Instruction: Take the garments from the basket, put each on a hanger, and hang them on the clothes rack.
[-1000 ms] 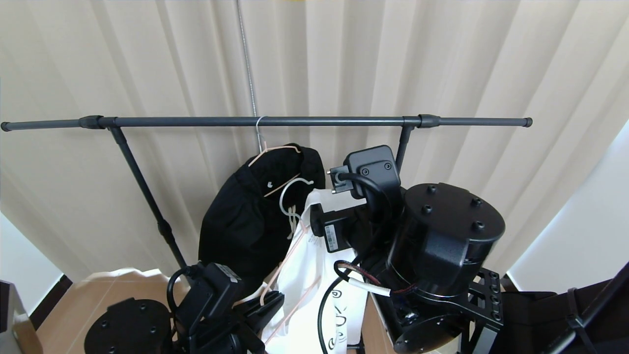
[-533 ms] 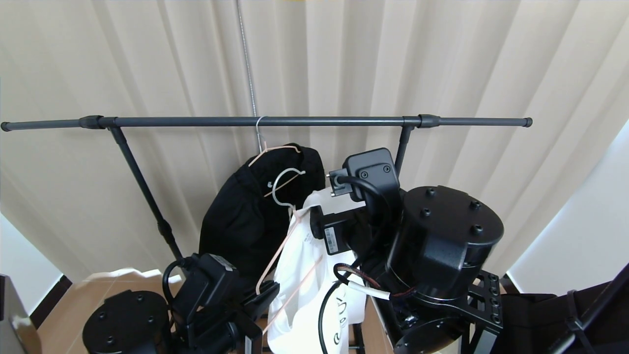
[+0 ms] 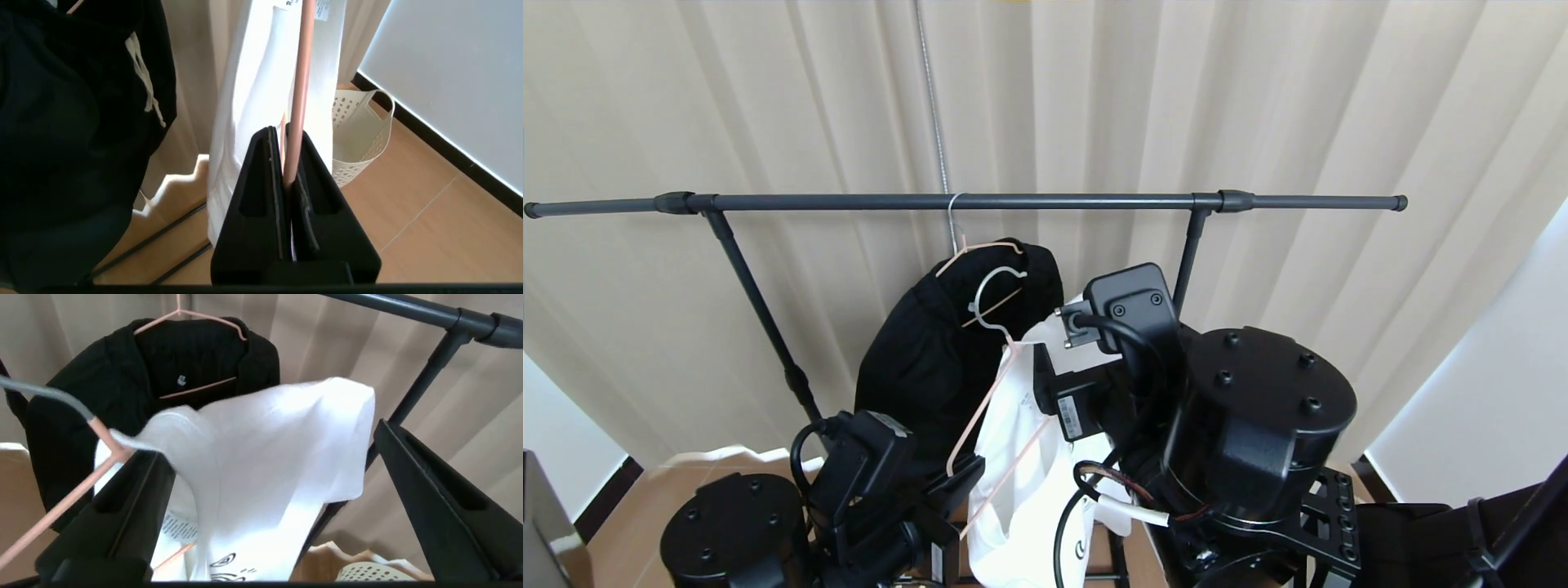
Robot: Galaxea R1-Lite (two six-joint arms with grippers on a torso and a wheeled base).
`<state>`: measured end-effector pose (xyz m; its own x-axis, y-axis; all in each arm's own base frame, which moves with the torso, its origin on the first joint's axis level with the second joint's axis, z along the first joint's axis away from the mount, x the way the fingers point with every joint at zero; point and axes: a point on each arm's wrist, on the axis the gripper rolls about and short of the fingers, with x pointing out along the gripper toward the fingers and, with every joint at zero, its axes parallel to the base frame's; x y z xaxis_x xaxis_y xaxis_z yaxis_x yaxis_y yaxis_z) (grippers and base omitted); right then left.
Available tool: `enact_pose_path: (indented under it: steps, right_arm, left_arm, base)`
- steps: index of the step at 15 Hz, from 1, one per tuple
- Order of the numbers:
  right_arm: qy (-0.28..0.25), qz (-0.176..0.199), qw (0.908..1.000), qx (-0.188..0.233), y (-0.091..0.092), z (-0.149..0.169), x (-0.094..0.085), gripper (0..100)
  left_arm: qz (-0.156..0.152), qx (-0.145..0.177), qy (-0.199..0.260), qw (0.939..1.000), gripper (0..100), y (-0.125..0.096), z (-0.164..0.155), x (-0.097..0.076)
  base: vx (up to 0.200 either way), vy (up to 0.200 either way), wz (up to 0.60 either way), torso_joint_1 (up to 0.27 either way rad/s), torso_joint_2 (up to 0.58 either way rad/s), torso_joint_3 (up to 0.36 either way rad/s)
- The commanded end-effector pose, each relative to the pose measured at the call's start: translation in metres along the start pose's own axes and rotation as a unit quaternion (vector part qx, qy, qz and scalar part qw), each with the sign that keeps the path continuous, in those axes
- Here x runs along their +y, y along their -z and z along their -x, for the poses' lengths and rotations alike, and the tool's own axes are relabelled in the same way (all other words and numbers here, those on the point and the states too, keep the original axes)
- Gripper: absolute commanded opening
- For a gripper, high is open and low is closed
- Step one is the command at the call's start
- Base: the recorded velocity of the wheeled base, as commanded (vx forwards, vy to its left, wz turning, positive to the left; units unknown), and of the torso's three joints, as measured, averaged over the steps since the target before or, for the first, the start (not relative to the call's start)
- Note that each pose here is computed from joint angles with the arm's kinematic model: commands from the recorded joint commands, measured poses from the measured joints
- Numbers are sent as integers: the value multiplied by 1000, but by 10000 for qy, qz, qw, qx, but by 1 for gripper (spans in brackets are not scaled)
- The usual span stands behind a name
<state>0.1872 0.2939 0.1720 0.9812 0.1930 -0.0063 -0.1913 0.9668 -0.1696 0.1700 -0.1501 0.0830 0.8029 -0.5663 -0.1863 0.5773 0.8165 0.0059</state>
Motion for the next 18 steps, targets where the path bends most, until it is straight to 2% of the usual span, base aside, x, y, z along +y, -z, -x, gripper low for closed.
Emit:
enact_pose_path:
  steps: [1,3,11,13,14,15,17,18]
  right_arm:
    - [-55,179,9998,76,7,3,-1,100]
    - [-163,341,9992,155,14,7,-3,100]
    - [-842,759,9935,113,15,20,-25,100]
    - [-1064,809,9910,80,4,21,-62,100]
    - [-1257,860,9882,139,1,26,-77,100]
    - [-1559,935,9830,274,0,32,-97,100]
    - [-1964,1050,9739,444,-6,40,-120,100]
    - [-2173,1295,9658,572,-10,41,-138,100]
  left_arm:
    - [8,-38,-13,10000,0,-1,0,0]
    - [10,-46,-21,10000,0,-2,1,1]
    - [10,-66,-140,9999,0,-3,3,10]
    - [-97,127,141,9998,0,4,10,17]
    - [-276,213,241,9991,0,7,13,23]
    - [-467,333,419,9975,0,12,17,29]
    - [-512,342,562,9965,0,12,19,30]
    - [-556,345,587,9961,0,13,19,30]
  base:
    - [0,0,0,0,0,0]
    - [0,0,0,0,0,0]
    - [0,0,0,0,0,0]
    - [0,0,0,0,0,0]
    - [0,0,0,0,0,0]
    - [0,0,0,0,0,0]
    - [0,0,0,0,0,0]
    - [0,0,0,0,0,0]
